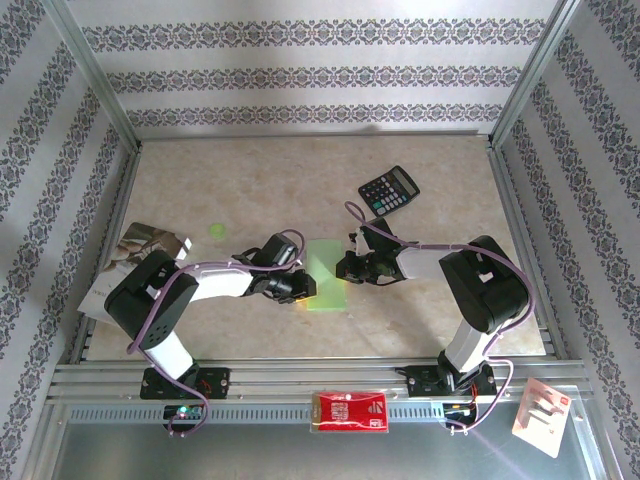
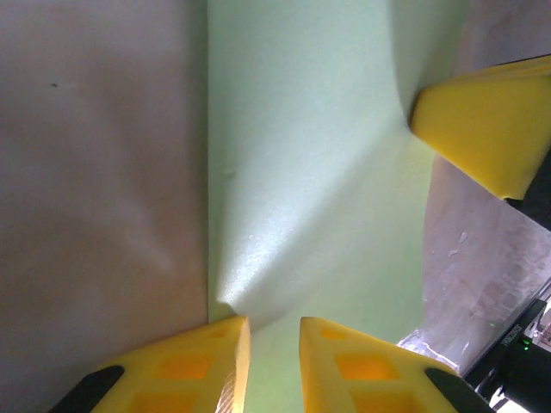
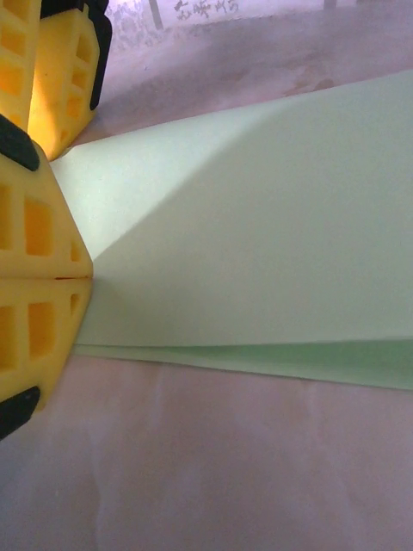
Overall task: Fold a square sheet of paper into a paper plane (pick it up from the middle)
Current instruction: First fold the square sheet of paper in half at the center of the table.
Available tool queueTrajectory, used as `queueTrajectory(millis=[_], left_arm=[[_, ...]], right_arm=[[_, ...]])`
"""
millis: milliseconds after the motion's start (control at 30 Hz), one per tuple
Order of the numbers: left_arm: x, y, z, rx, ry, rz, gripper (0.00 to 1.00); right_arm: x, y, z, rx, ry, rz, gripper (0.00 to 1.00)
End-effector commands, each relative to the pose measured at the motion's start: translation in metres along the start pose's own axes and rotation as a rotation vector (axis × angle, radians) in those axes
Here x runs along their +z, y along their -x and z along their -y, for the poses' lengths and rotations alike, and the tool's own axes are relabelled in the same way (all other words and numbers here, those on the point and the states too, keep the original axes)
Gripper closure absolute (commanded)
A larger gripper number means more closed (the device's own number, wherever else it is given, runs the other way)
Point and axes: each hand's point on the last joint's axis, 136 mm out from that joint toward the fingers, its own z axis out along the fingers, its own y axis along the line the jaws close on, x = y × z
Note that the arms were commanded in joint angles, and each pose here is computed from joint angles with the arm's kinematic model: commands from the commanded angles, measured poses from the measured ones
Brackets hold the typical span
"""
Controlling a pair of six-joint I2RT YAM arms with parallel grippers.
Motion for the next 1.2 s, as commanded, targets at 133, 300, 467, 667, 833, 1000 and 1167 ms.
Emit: queueTrajectory(millis=[133, 300, 467, 667, 833, 1000, 1167], left_arm=[[-0.021, 0.004, 0.021, 0.007, -0.088, 0.054, 0.77], [-0.02, 0.007, 0.031, 0.012, -0.121, 0.055, 0.78], [-0.014, 0.022, 0.034, 0.015, -0.118, 0.072, 0.81], [-0.007, 0.026, 0.029, 0.002, -0.099, 0.057, 0.83], [-0.007, 0.018, 0.023, -0.017, -0.103, 0.045, 0.84], [-0.006, 0.016, 0.01, -0.03, -0.077, 0.048, 0.84], [0.001, 0.016, 0.005, -0.03, -0.073, 0.032, 0.85]], right_arm=[[0.005, -0.025, 0.055, 0.055, -0.216, -0.048, 1.0], [0.006, -0.025, 0.056, 0.057, -0.217, -0.049, 1.0], [0.006, -0.025, 0.056, 0.055, -0.216, -0.049, 1.0], [0.004, -0.025, 0.055, 0.055, -0.216, -0.046, 1.0], [0.005, -0.026, 0.056, 0.056, -0.218, -0.048, 1.0], [0.005, -0.025, 0.055, 0.053, -0.216, -0.047, 1.0], [0.004, -0.025, 0.055, 0.054, -0.218, -0.046, 1.0]])
